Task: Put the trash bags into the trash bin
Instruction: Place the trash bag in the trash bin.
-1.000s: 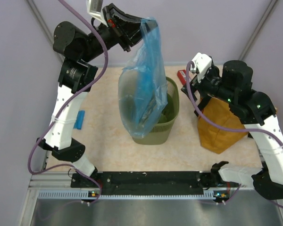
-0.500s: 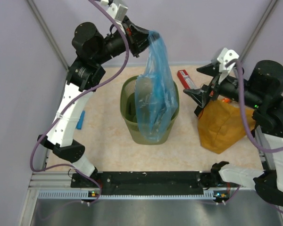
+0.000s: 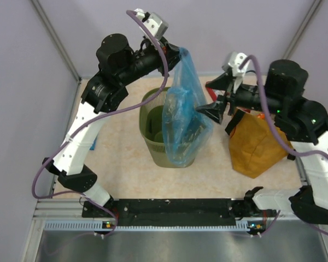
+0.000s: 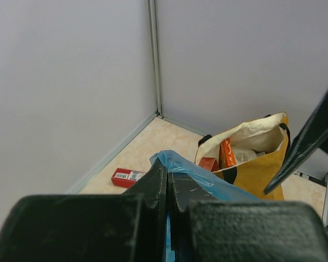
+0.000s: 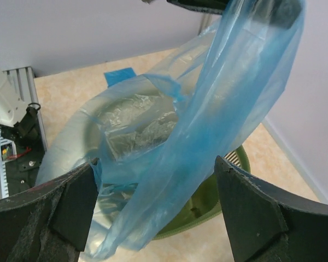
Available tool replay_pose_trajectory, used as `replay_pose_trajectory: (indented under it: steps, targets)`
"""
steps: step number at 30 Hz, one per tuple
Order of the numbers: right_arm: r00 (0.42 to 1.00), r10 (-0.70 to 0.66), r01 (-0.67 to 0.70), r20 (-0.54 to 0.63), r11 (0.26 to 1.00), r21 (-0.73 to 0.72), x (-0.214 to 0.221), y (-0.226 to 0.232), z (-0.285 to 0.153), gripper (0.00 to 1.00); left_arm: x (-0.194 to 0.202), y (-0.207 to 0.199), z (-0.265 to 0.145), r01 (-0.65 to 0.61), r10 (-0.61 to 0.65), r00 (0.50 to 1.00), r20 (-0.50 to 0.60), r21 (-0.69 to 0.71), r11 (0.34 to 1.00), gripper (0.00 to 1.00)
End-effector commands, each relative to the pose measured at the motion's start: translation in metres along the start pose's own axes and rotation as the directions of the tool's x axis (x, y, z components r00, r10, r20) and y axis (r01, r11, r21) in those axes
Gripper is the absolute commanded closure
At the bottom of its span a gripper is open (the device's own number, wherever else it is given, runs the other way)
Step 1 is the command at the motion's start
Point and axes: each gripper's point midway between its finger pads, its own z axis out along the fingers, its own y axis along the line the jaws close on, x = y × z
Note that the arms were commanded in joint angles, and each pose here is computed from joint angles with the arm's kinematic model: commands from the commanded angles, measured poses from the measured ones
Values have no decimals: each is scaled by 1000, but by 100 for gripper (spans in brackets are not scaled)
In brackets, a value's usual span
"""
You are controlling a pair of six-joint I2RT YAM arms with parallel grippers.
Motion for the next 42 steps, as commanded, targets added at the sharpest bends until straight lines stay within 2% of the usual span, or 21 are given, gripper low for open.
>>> replay_pose_trajectory:
  steps: [1,4,7,11,13,16,23,24,26,29,30,31,38,42]
  targets:
    - [999,-40,40,0,999,30,-6,-8,17,17,-26,-1,-20,-65,67,997,49,-49,997,100]
    - [999,-36,37,-22,998,53,-2,-15,27,19,-27,-4,-23,-69,71,996,48,-44,997,100]
    - [998,-41,44,-41,995,93,1,-24,31,29,-28,-7,-26,-69,70,996,46,-37,997,100]
    - [998,-49,52,-34,994,100,-1,-25,28,55,-24,-6,-29,-79,80,996,34,-47,996,100]
    - [998,-52,55,-31,994,98,-2,-24,26,76,-21,-4,-32,-92,94,995,27,-61,994,100]
    - [998,-61,64,-30,992,104,-2,-23,22,99,-17,-1,-35,-111,113,994,17,-76,991,100]
    - [997,-73,76,-24,986,151,-8,-30,16,100,-7,0,-45,-143,143,990,-11,-85,986,100]
    - [997,-73,76,-24,985,157,-8,-32,16,100,-6,-2,-49,-147,147,989,-14,-81,986,96]
    - [997,-70,71,-14,985,158,-11,-31,14,100,-2,-5,-54,-156,155,987,-30,-67,985,76]
    - [998,-56,55,-3,986,158,-15,-30,13,100,3,-13,-65,-162,161,986,-47,-36,986,23]
    - [998,-55,54,0,985,161,-16,-31,13,100,4,-15,-69,-163,161,986,-50,-31,986,9]
    - [998,-56,55,0,985,163,-17,-31,13,100,8,-17,-71,-164,163,985,-58,-20,986,1]
    - [997,-70,61,37,978,201,-35,-39,5,100,26,-23,-93,-220,220,968,-120,14,975,1]
    - [996,-70,58,52,978,202,-39,-39,0,100,53,-34,-94,-210,225,961,-163,105,972,1]
